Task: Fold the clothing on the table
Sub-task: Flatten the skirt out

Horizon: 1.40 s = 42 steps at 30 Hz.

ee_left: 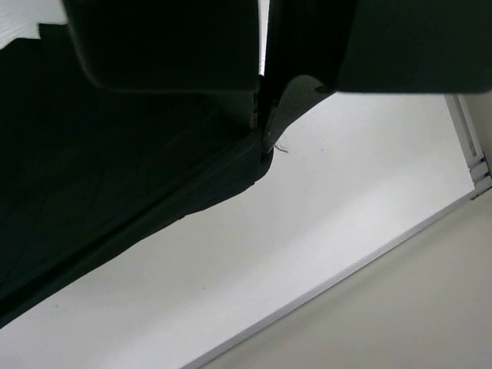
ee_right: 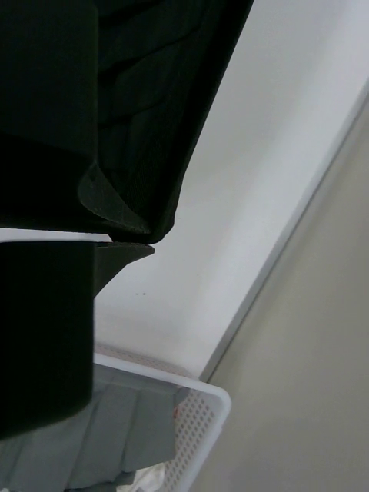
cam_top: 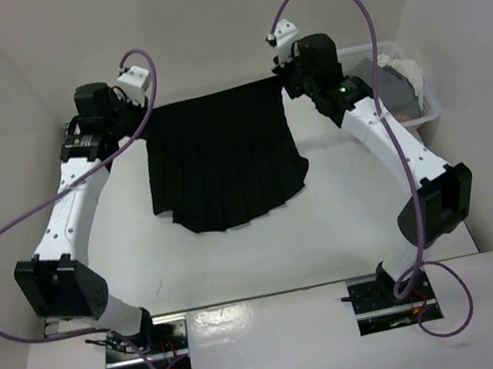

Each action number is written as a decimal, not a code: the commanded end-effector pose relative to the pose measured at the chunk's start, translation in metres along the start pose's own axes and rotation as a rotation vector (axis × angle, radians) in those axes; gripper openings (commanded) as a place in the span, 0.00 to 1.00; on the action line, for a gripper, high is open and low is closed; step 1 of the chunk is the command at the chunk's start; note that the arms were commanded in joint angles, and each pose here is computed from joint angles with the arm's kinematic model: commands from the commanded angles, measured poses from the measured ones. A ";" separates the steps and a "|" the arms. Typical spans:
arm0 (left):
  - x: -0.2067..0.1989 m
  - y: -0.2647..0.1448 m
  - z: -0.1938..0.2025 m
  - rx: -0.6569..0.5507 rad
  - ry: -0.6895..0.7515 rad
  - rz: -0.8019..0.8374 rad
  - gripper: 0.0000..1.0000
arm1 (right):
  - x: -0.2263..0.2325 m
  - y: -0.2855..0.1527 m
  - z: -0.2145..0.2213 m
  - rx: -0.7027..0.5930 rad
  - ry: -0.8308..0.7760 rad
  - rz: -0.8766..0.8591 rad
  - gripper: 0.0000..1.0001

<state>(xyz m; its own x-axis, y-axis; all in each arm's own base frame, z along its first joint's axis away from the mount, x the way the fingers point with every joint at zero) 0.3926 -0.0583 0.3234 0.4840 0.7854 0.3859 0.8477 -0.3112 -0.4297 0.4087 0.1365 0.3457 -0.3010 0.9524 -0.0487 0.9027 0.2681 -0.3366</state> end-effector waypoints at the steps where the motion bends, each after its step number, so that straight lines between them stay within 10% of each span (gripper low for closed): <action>1: 0.060 -0.002 -0.013 -0.003 -0.040 -0.209 0.00 | -0.062 0.006 -0.030 -0.091 0.041 0.217 0.00; 11: 0.104 0.041 -0.059 -0.038 -0.086 -0.240 0.00 | -0.094 0.039 -0.078 -0.183 0.119 0.266 0.00; 23: 0.134 -0.014 -0.133 -0.253 -0.112 -0.302 0.00 | -0.109 0.023 -0.140 -0.270 0.210 0.227 0.00; 42: 0.048 0.011 0.012 0.120 -0.139 -0.088 0.00 | -0.103 0.012 -0.054 0.180 0.174 0.005 0.00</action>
<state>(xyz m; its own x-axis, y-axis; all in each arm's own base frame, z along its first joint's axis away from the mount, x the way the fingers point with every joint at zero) 0.4279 -0.0653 0.3193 0.5192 0.8285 0.2099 0.7817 -0.3610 -0.5086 0.4644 0.1202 0.3978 -0.3982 0.8927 0.2112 0.7677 0.4503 -0.4559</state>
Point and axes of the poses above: each gripper's point midway between its finger pads, its own y axis out along the fingers, its own x axis along the line the jaws close on, z = x × y, the point moved 6 cm from there along -y, back along the fingers, and after that the axes turned 14 degrees about y, right-handed, at the moved point
